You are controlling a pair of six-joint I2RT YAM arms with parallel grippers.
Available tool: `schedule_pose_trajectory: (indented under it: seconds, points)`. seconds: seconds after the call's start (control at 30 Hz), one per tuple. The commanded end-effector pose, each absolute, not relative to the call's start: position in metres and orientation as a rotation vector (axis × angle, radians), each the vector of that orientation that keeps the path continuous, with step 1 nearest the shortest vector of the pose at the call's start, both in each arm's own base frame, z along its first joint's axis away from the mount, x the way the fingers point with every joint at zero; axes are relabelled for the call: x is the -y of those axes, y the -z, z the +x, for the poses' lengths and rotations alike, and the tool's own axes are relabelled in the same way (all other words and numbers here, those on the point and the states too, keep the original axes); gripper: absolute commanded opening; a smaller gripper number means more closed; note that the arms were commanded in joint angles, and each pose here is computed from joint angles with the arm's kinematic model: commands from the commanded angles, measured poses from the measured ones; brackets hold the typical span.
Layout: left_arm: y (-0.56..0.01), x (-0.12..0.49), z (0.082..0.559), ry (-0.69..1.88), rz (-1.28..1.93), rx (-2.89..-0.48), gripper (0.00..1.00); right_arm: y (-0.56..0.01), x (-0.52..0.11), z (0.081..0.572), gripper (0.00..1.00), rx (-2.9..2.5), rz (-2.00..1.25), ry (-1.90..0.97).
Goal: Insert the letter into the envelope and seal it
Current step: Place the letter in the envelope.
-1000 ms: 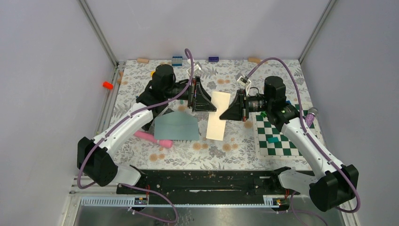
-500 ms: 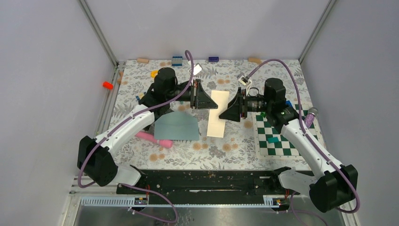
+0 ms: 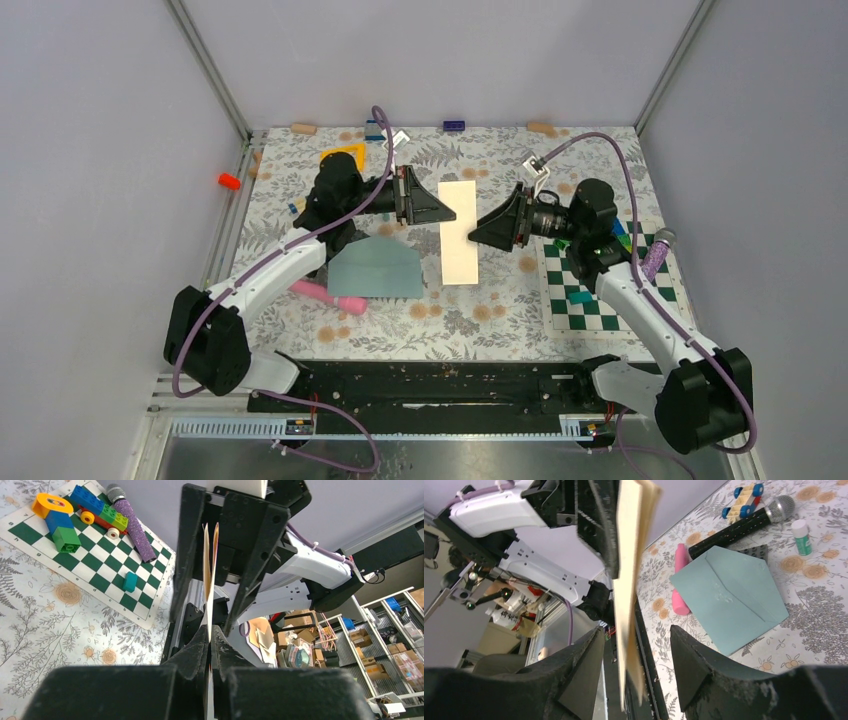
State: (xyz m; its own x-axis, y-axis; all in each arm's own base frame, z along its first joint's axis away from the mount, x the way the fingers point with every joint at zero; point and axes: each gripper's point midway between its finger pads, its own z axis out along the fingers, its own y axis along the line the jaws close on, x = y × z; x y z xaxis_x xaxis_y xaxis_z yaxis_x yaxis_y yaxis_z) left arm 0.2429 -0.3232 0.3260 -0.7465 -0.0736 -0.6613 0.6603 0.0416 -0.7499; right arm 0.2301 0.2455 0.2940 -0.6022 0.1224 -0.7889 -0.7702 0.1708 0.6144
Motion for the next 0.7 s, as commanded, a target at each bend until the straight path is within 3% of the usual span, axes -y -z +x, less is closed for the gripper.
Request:
schedule_pose_trajectory:
  seconds: [0.0, 0.17, 0.3, 0.4, 0.5, 0.6, 0.67]
  points:
    - [-0.358, 0.321, 0.236, 1.777, 0.635, -1.637, 0.0, -0.302, -0.246, 0.246, 0.59, -1.657, -0.558, -1.51]
    - [-0.356, 0.321, 0.236, 1.779, 0.635, -1.637, 0.0, -0.305, -0.25, 0.239, 0.56, -1.65, -0.589, -1.583]
    - [-0.353, 0.322, 0.238, 1.776, 0.631, -1.643, 0.0, -0.309, -0.25, 0.232, 0.35, -1.632, -0.616, -1.612]
    - [-0.352, 0.322, 0.238, 1.771, 0.629, -1.645, 0.0, -0.312, -0.249, 0.227, 0.28, -1.618, -0.632, -1.628]
    - [-0.351, 0.322, 0.239, 1.766, 0.629, -1.645, 0.0, -0.316, -0.249, 0.223, 0.29, -1.599, -0.646, -1.65]
    - [-0.351, 0.322, 0.239, 1.765, 0.628, -1.648, 0.0, -0.318, -0.249, 0.221, 0.38, -1.592, -0.652, -1.66]
    - [-0.35, 0.322, 0.239, 1.764, 0.628, -1.649, 0.0, -0.318, -0.249, 0.221, 0.39, -1.591, -0.654, -1.66]
